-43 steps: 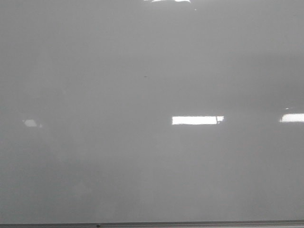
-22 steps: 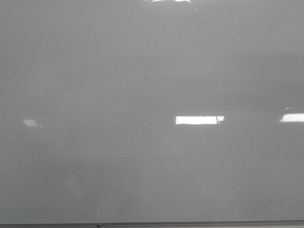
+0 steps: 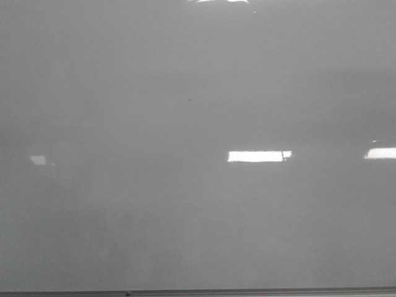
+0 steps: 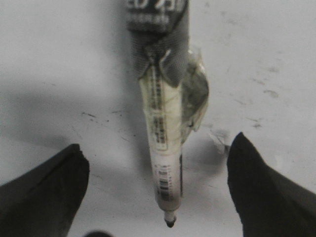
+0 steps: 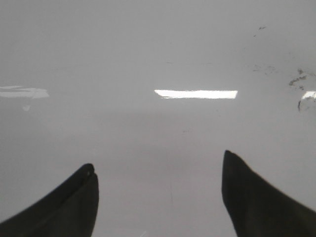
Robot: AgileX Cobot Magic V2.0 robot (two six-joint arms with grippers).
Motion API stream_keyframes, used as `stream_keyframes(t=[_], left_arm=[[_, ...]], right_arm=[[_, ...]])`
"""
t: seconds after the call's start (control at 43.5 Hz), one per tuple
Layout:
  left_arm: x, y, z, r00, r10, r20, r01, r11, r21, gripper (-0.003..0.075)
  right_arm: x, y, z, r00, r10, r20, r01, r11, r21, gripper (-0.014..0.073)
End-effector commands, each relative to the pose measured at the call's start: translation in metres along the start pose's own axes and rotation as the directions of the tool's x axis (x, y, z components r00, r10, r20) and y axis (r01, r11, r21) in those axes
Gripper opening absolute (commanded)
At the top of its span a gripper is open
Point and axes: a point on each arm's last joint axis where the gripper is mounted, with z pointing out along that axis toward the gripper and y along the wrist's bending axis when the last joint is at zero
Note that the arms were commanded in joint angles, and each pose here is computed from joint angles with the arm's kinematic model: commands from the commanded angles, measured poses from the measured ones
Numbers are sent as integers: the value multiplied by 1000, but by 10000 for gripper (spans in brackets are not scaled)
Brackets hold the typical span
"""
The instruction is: Write number 6 on whiteboard
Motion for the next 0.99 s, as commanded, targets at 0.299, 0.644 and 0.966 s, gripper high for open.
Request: stream_keyframes(t=[0.299, 0.644, 0.966], left_arm=[[-19, -4, -2, 992, 28, 120, -31, 999, 16, 126], [-23, -10, -18, 990, 129, 54, -130, 991, 15, -20], [-20, -84, -67, 762, 640, -95, -610, 760, 223, -20]], right_arm=[[-18, 1, -1, 995, 0, 99, 0, 1000, 0, 548], [-18, 1, -1, 995, 0, 99, 0, 1000, 0, 548], [-12, 3, 7, 1000, -2, 19, 2, 1000, -26, 548]])
